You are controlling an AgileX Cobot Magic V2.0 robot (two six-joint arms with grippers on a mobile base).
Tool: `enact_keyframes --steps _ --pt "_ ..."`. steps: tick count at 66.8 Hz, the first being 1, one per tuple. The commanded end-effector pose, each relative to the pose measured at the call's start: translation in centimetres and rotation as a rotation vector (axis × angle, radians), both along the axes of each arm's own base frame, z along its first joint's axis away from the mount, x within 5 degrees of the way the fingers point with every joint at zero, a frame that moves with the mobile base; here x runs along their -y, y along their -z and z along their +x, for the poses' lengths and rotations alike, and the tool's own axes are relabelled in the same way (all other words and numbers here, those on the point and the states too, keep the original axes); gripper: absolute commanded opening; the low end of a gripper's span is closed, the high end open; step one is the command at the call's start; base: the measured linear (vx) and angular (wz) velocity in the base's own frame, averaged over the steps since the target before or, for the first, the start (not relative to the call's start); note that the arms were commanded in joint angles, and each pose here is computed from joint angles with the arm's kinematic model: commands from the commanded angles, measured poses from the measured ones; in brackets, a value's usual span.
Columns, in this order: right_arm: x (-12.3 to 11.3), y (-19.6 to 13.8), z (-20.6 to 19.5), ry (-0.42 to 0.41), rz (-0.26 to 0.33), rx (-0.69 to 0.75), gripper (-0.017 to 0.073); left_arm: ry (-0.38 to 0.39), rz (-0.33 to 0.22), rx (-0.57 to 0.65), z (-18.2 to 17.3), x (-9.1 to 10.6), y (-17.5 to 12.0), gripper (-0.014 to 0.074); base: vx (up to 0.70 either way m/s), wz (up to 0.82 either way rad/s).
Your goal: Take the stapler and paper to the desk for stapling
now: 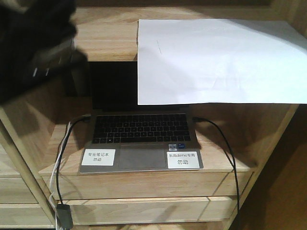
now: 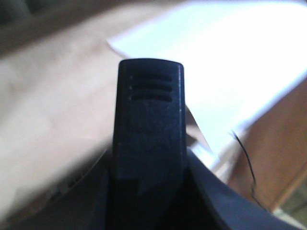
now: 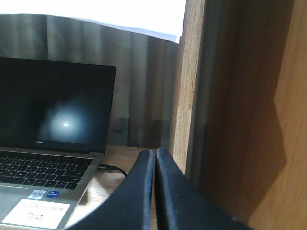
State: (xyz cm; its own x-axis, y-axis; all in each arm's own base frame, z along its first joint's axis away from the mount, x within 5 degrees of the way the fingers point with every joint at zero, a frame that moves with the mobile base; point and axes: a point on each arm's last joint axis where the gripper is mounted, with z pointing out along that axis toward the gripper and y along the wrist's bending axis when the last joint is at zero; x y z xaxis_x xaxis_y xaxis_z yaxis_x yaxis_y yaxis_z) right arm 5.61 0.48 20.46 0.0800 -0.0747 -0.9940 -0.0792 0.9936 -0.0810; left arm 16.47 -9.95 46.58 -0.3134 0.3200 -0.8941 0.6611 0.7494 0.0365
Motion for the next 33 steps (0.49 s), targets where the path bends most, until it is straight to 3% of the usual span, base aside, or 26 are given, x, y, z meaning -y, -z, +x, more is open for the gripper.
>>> enact_keyframes --steps 1,19,33 --pt "0.0 -0.7 -0.2 -0.002 0.001 0.087 -0.0009 -0.027 -0.107 0.137 -2.1 -1.0 -0.5 -0.0007 0.0 0.0" --pt "0.0 -0.7 -0.2 -0.002 0.001 0.087 -0.0009 -0.067 -0.145 0.19 -6.8 -3.5 4.6 -0.0007 0.0 0.0" --pt "0.0 -0.7 -0.2 -0.002 0.001 0.087 -0.0009 -0.066 -0.168 0.129 -9.5 -4.6 10.1 -0.0007 0.0 0.0"
